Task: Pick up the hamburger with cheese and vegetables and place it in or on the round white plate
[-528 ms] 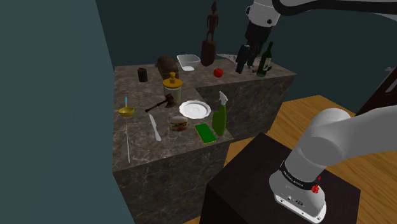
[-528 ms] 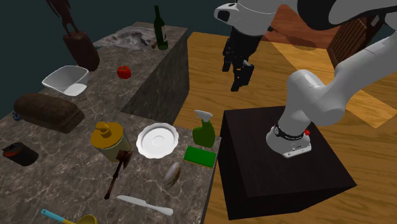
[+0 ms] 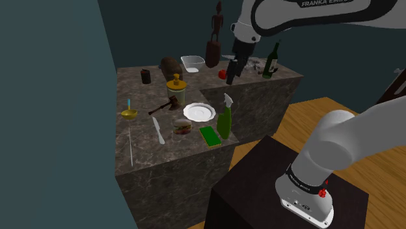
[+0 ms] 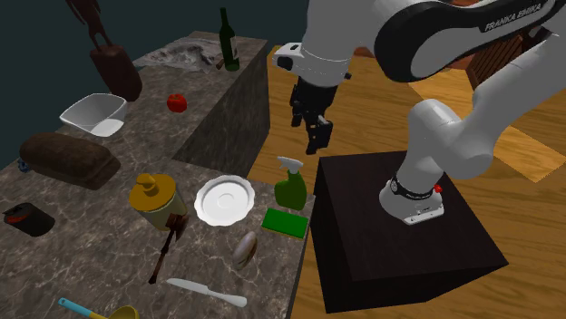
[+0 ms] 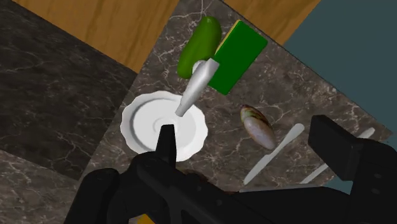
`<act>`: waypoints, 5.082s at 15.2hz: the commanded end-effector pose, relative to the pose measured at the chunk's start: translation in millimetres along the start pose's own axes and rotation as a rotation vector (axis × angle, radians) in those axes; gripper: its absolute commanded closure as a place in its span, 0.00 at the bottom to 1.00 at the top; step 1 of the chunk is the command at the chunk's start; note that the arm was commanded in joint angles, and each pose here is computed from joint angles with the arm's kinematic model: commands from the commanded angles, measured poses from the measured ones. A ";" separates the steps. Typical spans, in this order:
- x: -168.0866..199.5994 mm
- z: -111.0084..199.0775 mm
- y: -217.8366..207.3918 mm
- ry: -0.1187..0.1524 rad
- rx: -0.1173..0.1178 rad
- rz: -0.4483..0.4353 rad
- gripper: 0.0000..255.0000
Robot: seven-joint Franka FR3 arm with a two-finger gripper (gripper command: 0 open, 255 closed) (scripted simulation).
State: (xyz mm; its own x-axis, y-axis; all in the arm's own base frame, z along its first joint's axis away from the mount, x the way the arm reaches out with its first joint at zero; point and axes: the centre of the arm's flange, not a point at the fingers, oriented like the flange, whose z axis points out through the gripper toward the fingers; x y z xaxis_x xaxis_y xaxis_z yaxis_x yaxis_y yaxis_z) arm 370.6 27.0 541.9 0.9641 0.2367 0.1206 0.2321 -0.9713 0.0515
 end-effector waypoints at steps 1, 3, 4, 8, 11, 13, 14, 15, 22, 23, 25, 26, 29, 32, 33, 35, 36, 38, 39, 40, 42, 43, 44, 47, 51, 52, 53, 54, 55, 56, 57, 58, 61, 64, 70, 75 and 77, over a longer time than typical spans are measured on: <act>15.9 21.1 -3.2 -0.001 0.009 -0.047 0.00; 32.0 41.9 -6.6 -0.003 0.018 -0.092 0.00; 39.9 52.2 -8.6 -0.004 0.023 -0.115 0.00; 71.1 93.7 -19.0 -0.008 0.041 -0.205 0.00; 93.6 124.8 -29.1 -0.011 0.054 -0.273 0.00; 108.2 145.5 -36.9 -0.013 0.063 -0.319 0.00; 115.3 155.8 -41.1 -0.015 0.068 -0.341 0.00; 122.3 166.1 -45.5 -0.016 0.072 -0.364 0.00; 168.0 237.8 -82.0 -0.023 0.104 -0.523 0.00; 174.0 248.0 -88.0 -0.024 0.108 -0.545 0.00; 180.6 259.5 -94.9 -0.025 0.113 -0.571 0.00; 180.3 264.7 -95.5 -0.025 0.113 -0.571 0.00; 179.4 280.5 -97.0 -0.025 0.113 -0.571 0.00; 178.4 299.2 -98.9 -0.025 0.113 -0.571 0.00; 178.3 299.2 -98.9 -0.025 0.113 -0.571 0.00; 178.4 299.2 -98.9 -0.025 0.113 -0.571 0.00; 178.4 299.2 -98.9 -0.025 0.113 -0.571 0.00; 178.4 299.2 -98.9 -0.025 0.113 -0.571 0.00; 178.4 299.2 -98.9 -0.025 0.113 -0.571 0.00; 178.3 299.2 -98.9 -0.025 0.113 -0.571 0.00; 178.3 299.2 -98.9 -0.025 0.113 -0.571 1.00; 178.3 299.2 -98.9 -0.025 0.113 -0.571 1.00; 178.3 299.2 -98.9 -0.025 0.113 -0.571 1.00; 178.4 299.0 -98.9 -0.025 0.113 -0.571 1.00; 179.0 294.0 -98.7 -0.025 0.113 -0.571 1.00; 179.6 288.7 -98.4 -0.025 0.113 -0.571 1.00; 180.2 283.5 -98.1 -0.025 0.113 -0.571 1.00; 180.9 278.3 -97.8 -0.025 0.113 -0.571 1.00; 181.5 273.0 -97.6 -0.025 0.113 -0.571 1.00; 182.2 267.8 -97.3 -0.025 0.113 -0.571 1.00; 182.8 262.6 -97.0 -0.025 0.113 -0.571 1.00; 183.5 257.3 -96.8 -0.025 0.113 -0.571 1.00; 185.4 241.6 -95.9 -0.025 0.113 -0.571 1.00; 187.3 225.9 -95.1 -0.025 0.113 -0.571 1.00; 194.0 212.6 -55.2 -0.025 0.113 -0.571 1.00; 202.7 211.4 10.2 -0.025 0.113 -0.571 1.00; 206.2 210.9 36.4 -0.025 0.113 -0.571 1.00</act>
State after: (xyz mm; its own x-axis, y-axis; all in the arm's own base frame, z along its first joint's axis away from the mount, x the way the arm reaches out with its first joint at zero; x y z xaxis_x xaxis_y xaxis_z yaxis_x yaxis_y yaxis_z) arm 600.9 47.1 357.6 0.6858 0.7232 0.0808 0.7259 -0.6877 -0.0057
